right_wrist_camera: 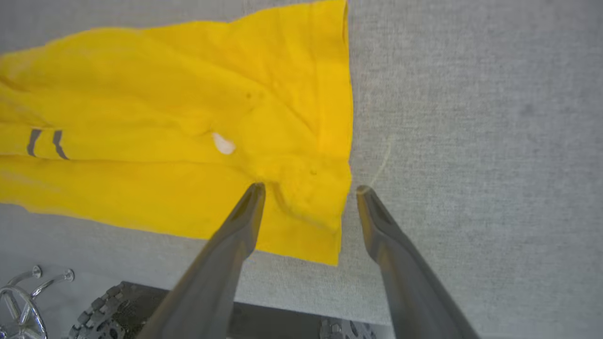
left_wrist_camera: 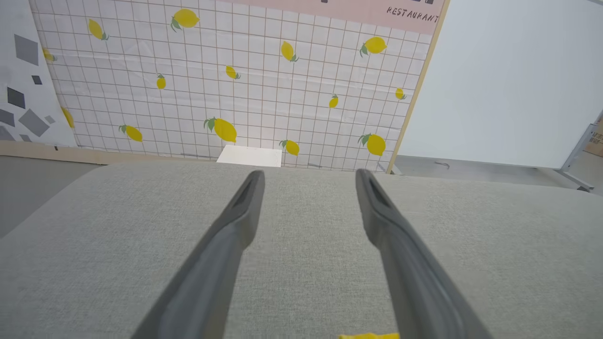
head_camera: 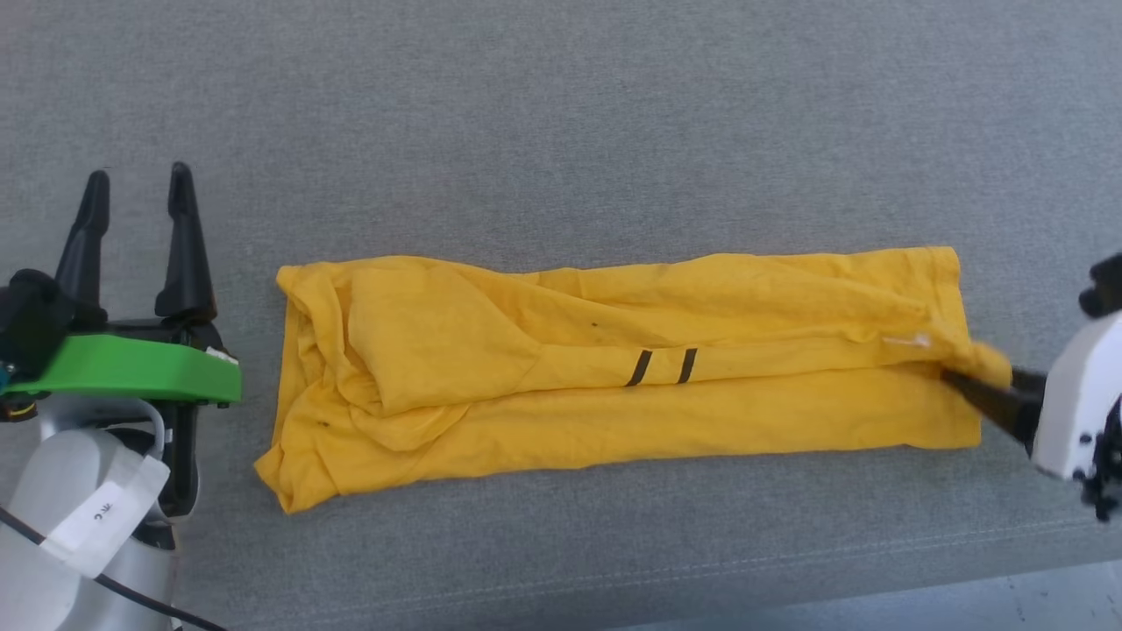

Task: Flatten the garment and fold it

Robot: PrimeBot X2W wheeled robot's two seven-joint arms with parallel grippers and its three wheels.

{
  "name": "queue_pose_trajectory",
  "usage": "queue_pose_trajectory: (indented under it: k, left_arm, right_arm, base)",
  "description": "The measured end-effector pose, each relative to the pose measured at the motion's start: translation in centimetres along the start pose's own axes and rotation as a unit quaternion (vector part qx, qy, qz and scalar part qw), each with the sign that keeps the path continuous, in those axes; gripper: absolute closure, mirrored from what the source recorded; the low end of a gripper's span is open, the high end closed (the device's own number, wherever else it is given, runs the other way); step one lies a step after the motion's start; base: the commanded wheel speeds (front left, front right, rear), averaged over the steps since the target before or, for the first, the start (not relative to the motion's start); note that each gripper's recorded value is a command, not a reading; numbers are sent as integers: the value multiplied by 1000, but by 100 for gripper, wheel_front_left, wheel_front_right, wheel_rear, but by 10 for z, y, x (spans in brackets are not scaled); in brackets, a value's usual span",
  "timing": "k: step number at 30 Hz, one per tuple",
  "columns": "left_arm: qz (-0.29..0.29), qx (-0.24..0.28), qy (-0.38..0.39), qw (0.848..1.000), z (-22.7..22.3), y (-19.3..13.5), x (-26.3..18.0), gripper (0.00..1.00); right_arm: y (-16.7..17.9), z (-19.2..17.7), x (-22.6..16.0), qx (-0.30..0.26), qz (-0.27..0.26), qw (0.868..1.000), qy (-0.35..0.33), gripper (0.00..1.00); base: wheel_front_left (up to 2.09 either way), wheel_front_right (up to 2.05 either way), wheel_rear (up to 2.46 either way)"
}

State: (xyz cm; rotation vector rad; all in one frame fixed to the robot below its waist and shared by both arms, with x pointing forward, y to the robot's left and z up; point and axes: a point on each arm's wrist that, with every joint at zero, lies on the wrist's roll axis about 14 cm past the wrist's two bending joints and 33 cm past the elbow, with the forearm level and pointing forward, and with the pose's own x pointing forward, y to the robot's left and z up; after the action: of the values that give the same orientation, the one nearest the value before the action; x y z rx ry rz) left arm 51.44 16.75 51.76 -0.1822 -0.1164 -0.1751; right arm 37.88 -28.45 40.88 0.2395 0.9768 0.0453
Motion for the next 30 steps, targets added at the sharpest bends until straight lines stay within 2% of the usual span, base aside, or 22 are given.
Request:
queue_pose_trajectory:
  k: [5,8,13,17,20,25,30]
  left_arm:
    - [11,5,-7,1000,3,8,-1,0]
    - [12,9,-16,1000,7,10,0,0]
    - [12,11,-17,1000,7,10,0,0]
    - [10,22,-20,1000,6,11,0,0]
    - [5,30,-25,999,7,10,3,0]
    - [6,40,-27,999,6,13,3,0]
    - [9,53,-24,998,4,17,0,0]
  right_arm:
    - [-9,-34,-9,3,-17,998,67,0]
    - [-14,-31,-19,2,-29,997,65,0]
    - [-5,11,-35,10,-14,1000,-21,0]
    - [-12,46,-40,-14,-42,995,-85,0]
    - [-13,40,-14,-23,-48,996,-69,0]
    - [-7,11,23,-19,-36,999,-13,0]
    - [-2,-6,41,-21,-25,999,24,0]
  base:
    - [0,0,0]
    - [0,0,0]
    - [0,0,0]
    - [0,0,0]
    - [0,0,0]
    - [0,0,0]
    - [0,0,0]
